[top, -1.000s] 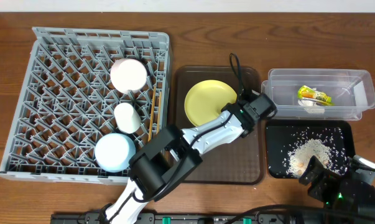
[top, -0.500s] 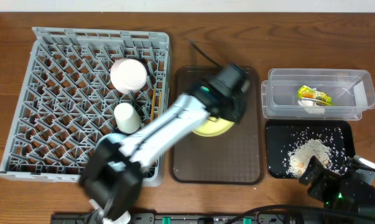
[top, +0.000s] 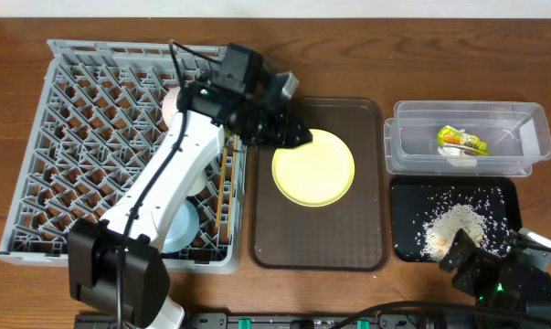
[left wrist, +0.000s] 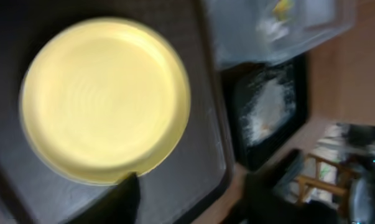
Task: Sort waste into correct bins and load items into the dishwasher
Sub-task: 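Lower the left gripper to the yellow plate's rim and grip it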
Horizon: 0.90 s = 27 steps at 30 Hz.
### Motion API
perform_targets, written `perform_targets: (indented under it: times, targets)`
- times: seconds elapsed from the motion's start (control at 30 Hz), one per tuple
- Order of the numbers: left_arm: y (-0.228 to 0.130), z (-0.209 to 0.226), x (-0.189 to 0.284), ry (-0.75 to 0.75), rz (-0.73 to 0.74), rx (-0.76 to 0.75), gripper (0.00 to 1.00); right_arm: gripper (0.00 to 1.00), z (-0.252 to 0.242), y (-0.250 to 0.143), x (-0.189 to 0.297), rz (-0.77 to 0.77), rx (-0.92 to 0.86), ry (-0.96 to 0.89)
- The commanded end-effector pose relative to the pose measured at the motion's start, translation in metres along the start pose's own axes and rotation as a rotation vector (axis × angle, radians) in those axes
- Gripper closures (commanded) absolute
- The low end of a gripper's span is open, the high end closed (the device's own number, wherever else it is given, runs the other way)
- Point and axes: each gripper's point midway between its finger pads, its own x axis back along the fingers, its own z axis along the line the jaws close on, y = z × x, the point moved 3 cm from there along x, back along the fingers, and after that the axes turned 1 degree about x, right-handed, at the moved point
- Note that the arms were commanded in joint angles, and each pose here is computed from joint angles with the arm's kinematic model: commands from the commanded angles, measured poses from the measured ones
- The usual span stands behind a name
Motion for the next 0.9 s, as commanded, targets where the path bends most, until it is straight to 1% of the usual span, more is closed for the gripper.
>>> perform_targets:
  times: [0.0, 0.1, 0.13, 0.17, 0.2, 0.27, 0.33, 0.43, 0.53, 0.63, 0.77, 0.87]
  targets:
    - [-0.010, 0.023, -0.012, 0.246, 0.006, -0.067, 0.34, 0.01, -0.001, 0.001, 0.001, -0.005, -0.010, -0.007]
    - [-0.026, 0.036, -0.030, 0.368, 0.039, -0.099, 0.34, 0.01, -0.001, 0.001, 0.001, -0.005, -0.010, -0.007]
    - [-0.032, 0.038, -0.038, 0.384, 0.052, -0.113, 0.39, 0.01, -0.001, 0.001, 0.001, -0.005, -0.010, -0.008]
    - [-0.037, 0.039, -0.046, 0.392, 0.061, -0.123, 0.51, 0.01, -0.001, 0.001, 0.001, -0.005, -0.010, -0.007]
    - [-0.042, 0.040, -0.055, 0.394, 0.071, -0.131, 0.69, 0.01, -0.001, 0.001, 0.001, -0.005, -0.010, -0.007]
    - [-0.052, 0.040, -0.075, 0.387, 0.078, -0.133, 0.92, 0.01, -0.001, 0.001, 0.001, -0.005, -0.009, -0.007]
    - [-0.060, 0.041, -0.095, 0.378, 0.081, -0.141, 0.92, 0.01, -0.001, 0.001, 0.001, -0.005, -0.010, -0.007]
    - [-0.065, 0.041, -0.122, 0.366, 0.064, -0.192, 0.92, 0.01, -0.001, 0.001, 0.001, -0.005, -0.010, -0.008]
    - [-0.065, 0.039, -0.143, 0.381, 0.043, -0.237, 0.92, 0.01, -0.001, 0.001, 0.001, -0.005, -0.010, -0.007]
    - [-0.072, 0.033, -0.160, 0.366, 0.053, -0.238, 0.92, 0.01, -0.001, 0.001, 0.001, -0.005, -0.010, -0.007]
    - [-0.092, 0.006, -0.175, 0.242, 0.119, -0.273, 0.92, 0.01, -0.001, 0.001, 0.001, -0.005, -0.010, -0.007]
    - [-0.104, -0.019, -0.182, 0.114, 0.163, -0.318, 0.92, 0.01, -0.001, 0.001, 0.001, -0.005, -0.010, -0.007]
